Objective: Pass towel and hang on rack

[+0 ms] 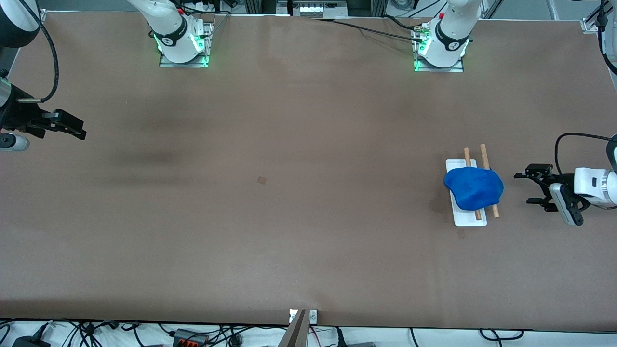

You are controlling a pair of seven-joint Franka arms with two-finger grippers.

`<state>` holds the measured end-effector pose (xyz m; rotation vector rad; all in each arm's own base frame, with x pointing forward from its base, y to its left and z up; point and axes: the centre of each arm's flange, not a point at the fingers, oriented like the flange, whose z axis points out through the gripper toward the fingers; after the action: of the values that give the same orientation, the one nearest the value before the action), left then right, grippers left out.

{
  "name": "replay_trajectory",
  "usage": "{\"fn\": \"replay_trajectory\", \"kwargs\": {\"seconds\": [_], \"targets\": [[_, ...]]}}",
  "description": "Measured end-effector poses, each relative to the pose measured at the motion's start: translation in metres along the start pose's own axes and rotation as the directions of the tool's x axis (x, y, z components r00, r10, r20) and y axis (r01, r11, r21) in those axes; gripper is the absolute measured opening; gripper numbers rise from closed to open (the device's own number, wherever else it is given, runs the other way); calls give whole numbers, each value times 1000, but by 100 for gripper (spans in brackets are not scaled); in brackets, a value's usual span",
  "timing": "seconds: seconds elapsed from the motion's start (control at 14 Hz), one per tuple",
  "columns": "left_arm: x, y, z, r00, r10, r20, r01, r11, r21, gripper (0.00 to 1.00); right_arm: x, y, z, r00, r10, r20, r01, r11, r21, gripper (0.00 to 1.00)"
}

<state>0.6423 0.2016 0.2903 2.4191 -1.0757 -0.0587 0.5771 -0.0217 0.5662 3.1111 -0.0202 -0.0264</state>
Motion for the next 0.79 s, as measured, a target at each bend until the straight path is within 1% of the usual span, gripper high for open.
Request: {"fn": "replay_trajectory", "kwargs": {"seconds": [0.21, 0.36, 0.57, 0.71, 0.79], "targets": [[3, 13, -31, 995, -97, 14, 98, 995, -14, 100, -1, 0, 1, 1000, 0, 9, 0, 1000, 0, 100], [9, 30, -56, 985, -169, 25, 169, 986, -6, 100, -4, 0, 2, 1000, 0, 30, 0, 1000, 1, 100], [16, 58, -94, 971, -237, 30, 236, 971, 44, 100, -5, 0, 1, 999, 0, 36, 0, 1000, 1, 100], [18, 73, -112, 965, -256, 49, 251, 964, 88, 100, -5, 0, 1, 999, 0, 36, 0, 1000, 1, 100], [19, 79, -117, 963, -265, 56, 259, 961, 93, 100, -5, 0, 1, 999, 0, 36, 0, 1000, 1, 100]]}}
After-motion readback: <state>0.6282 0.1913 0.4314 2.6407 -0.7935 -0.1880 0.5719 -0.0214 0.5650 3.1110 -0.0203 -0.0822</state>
